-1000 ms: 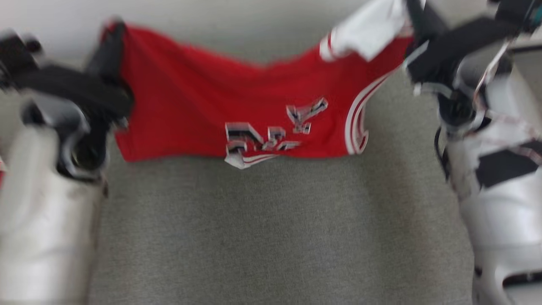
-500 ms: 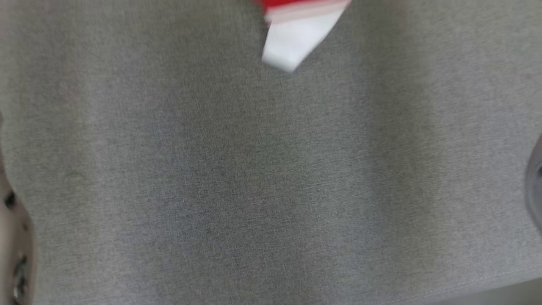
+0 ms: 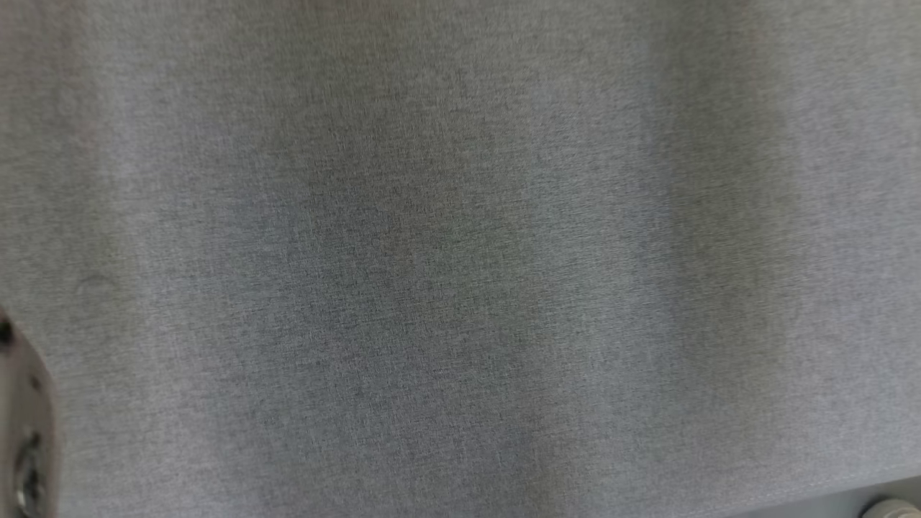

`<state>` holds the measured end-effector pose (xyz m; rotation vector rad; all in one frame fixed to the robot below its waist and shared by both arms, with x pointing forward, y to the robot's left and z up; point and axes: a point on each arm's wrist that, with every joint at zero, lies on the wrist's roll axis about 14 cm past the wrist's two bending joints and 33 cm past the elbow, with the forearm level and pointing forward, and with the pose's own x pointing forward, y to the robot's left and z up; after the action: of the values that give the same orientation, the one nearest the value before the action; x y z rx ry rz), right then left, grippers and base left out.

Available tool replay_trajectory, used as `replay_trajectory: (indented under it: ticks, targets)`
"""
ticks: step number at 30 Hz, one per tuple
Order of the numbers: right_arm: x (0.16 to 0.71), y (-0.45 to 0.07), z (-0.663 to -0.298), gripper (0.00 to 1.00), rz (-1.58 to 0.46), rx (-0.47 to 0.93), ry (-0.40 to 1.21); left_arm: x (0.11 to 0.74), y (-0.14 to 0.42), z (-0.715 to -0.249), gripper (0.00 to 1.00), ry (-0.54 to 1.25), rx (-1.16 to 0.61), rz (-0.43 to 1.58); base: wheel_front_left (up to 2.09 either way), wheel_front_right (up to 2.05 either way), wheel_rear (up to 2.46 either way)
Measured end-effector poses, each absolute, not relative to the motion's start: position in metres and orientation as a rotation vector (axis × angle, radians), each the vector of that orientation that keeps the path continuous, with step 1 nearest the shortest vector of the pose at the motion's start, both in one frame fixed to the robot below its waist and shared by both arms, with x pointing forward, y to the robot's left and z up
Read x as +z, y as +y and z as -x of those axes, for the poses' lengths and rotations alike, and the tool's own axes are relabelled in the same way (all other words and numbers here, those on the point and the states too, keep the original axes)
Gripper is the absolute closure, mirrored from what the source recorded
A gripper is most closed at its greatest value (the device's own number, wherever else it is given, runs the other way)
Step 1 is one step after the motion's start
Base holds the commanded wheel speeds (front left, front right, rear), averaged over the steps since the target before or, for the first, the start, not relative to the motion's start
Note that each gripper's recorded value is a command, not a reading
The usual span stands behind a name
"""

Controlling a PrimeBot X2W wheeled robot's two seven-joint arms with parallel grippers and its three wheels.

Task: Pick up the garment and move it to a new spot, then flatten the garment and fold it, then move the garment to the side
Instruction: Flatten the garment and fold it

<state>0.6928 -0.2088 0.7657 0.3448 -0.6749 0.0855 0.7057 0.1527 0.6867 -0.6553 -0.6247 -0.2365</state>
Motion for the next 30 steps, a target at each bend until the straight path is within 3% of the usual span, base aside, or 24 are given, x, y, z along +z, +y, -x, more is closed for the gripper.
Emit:
replay_trajectory:
  ticks: [5,15,24,29,30]
  targets:
    - [0.694,-0.212,-0.701,1.0,-0.318,0.074,-0.535,0.629,0.144,-0.706,1.0,-0.521,-0.225,0.663,0.0,0.0,0.0]
    - [0.619,-0.229,-0.668,1.0,-0.286,0.068,-0.314,0.567,0.106,-0.669,1.0,-0.307,-0.312,0.702,0.0,0.0,0.0]
    - [0.572,-0.24,-0.616,1.0,-0.311,0.077,-0.042,0.533,0.105,-0.609,1.0,-0.151,-0.293,0.771,0.0,0.0,0.0]
    - [0.533,-0.256,-0.566,1.0,-0.343,0.043,0.152,0.51,0.098,-0.561,1.0,-0.042,-0.288,0.773,0.0,0.0,0.0]
    - [0.517,-0.263,-0.541,1.0,-0.352,0.03,0.226,0.498,0.093,-0.539,1.0,0.016,-0.299,0.751,0.0,0.0,0.0]
